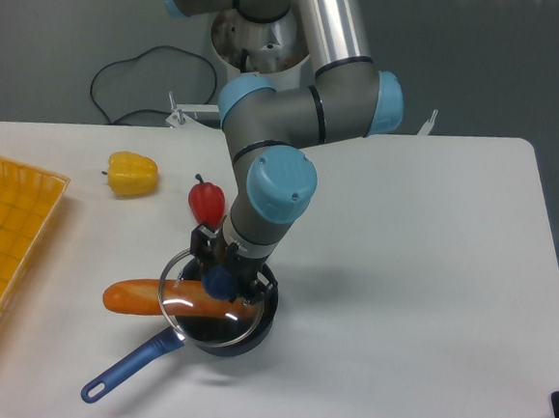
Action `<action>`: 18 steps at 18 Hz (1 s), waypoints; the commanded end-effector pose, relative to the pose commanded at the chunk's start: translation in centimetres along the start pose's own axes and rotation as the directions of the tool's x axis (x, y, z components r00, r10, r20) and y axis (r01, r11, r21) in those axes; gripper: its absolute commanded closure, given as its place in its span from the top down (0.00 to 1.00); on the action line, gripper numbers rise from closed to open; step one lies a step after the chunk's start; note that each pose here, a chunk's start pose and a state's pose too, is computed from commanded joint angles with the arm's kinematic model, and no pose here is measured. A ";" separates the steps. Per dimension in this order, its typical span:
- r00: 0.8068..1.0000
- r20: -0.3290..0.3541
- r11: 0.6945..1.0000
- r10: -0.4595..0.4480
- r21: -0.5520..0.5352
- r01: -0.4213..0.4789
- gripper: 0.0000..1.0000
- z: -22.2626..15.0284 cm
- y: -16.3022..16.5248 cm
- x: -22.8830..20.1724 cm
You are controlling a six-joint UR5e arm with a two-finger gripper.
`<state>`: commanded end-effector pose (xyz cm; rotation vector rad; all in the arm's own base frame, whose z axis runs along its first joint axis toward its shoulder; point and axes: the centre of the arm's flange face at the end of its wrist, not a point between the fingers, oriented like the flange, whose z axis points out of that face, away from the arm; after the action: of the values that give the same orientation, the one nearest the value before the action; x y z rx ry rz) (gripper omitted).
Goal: Close the pot lid
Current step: 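Press and adjust the lid to seat it on the saucepan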
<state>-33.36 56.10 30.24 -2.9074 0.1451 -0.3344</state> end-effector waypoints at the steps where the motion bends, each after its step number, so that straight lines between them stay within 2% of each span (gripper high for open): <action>1: 1.000 0.002 1.000 0.001 0.002 -0.001 0.61 0.0 0.0 0.0; 18: 1.000 -0.001 1.000 0.019 -0.003 -0.019 0.64 0.4 0.0 -0.2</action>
<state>-33.48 56.19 29.80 -2.9069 0.1735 -0.3333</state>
